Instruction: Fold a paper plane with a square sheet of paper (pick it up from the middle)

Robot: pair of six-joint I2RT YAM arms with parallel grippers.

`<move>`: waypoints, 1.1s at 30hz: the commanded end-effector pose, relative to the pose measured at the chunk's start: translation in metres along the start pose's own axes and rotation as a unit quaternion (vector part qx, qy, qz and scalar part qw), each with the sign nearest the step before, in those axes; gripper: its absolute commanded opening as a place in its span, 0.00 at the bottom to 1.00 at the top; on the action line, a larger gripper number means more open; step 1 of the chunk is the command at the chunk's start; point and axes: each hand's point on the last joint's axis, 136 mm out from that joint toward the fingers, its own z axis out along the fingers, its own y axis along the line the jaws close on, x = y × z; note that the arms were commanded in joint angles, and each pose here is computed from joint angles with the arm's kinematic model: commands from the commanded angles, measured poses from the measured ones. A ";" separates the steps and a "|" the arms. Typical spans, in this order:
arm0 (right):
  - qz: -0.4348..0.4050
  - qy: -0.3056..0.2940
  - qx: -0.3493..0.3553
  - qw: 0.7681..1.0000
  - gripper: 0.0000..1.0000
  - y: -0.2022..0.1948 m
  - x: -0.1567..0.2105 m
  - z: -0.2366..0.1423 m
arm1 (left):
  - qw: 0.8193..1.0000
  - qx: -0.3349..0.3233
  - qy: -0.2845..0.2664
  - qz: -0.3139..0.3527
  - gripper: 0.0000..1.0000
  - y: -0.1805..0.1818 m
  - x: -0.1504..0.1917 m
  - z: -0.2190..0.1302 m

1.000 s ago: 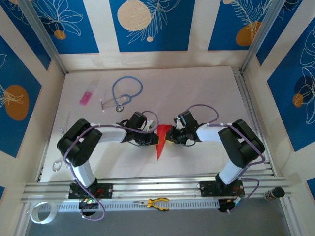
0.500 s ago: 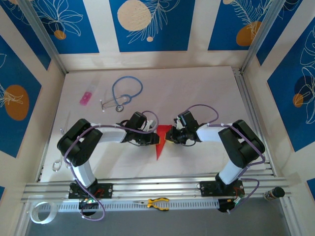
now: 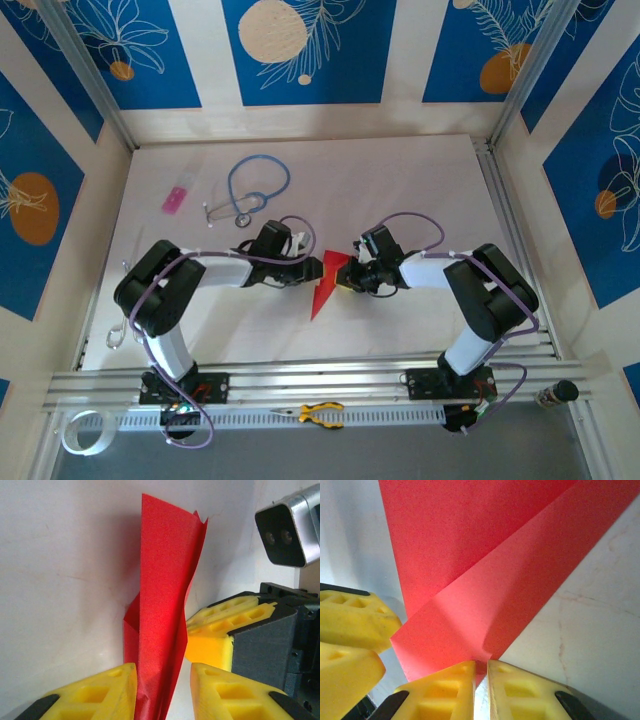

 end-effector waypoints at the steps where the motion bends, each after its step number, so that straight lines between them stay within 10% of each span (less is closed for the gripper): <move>1: 0.001 0.009 -0.001 1.000 0.15 -0.003 0.007 -0.004 | 1.000 -0.001 -0.012 -0.010 0.34 0.008 -0.005 0.001; 23: 0.000 0.004 -0.008 1.000 0.15 0.002 0.004 -0.006 | 0.999 0.027 0.041 0.004 0.15 0.003 0.002 0.015; 33: 0.006 -0.024 -0.024 0.999 0.21 0.013 0.000 -0.028 | 0.999 0.015 -0.017 0.048 0.01 -0.011 -0.009 -0.009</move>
